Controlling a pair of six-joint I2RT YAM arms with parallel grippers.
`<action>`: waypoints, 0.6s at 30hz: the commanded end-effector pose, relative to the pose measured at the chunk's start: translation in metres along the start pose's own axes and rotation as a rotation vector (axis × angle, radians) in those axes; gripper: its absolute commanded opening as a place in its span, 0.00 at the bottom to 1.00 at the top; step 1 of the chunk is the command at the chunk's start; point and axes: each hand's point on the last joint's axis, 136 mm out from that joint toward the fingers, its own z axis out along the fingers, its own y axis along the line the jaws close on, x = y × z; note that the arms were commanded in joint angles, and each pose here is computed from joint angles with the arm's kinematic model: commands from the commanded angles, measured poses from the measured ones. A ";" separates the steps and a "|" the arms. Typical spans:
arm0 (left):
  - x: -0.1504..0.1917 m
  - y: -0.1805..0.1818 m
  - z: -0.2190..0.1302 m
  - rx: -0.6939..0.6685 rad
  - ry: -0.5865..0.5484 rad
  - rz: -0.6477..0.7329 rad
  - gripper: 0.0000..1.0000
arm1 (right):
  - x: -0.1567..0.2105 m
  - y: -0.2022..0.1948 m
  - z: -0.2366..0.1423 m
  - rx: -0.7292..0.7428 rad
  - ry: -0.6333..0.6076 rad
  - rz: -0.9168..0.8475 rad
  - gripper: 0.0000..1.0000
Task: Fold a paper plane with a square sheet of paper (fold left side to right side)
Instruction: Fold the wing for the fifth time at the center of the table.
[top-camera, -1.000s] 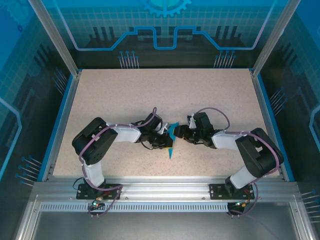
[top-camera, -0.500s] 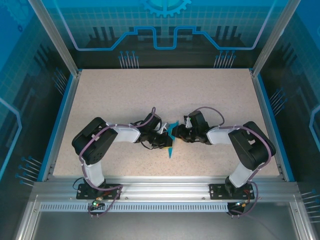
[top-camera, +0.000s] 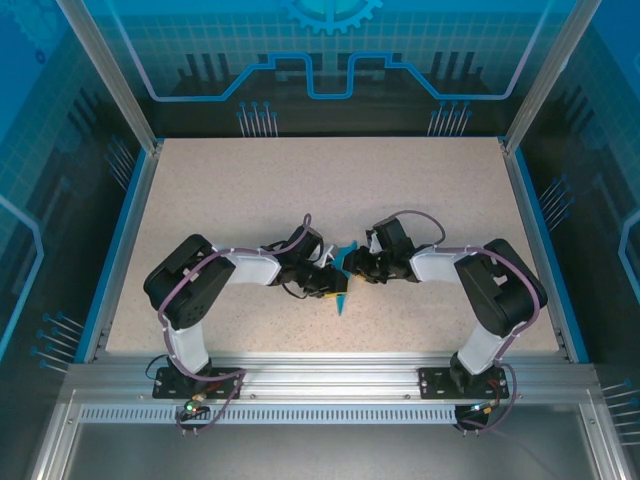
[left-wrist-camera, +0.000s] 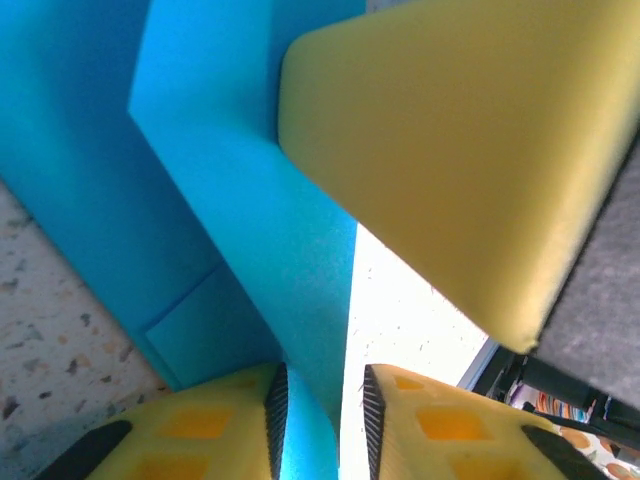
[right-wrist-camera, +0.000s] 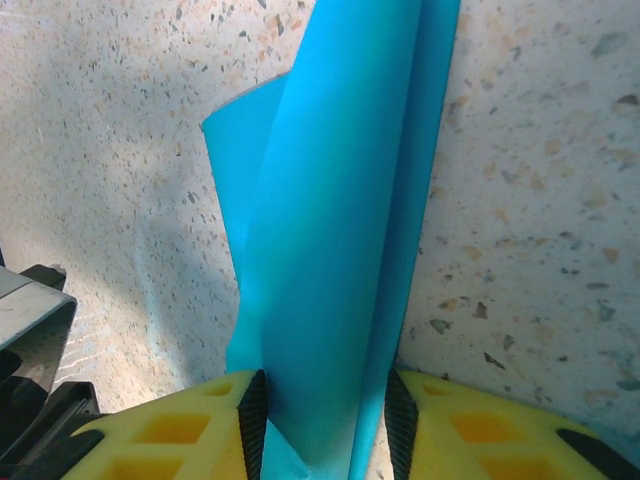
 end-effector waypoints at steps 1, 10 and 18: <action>0.005 0.000 -0.011 0.015 0.009 -0.015 0.36 | 0.021 -0.032 0.013 0.109 0.065 0.047 0.39; -0.005 0.006 -0.045 0.015 -0.061 -0.042 0.50 | 0.020 -0.031 0.013 0.108 0.062 0.042 0.39; -0.028 0.002 -0.046 0.045 -0.072 -0.056 0.47 | 0.020 -0.031 0.012 0.108 0.064 0.036 0.39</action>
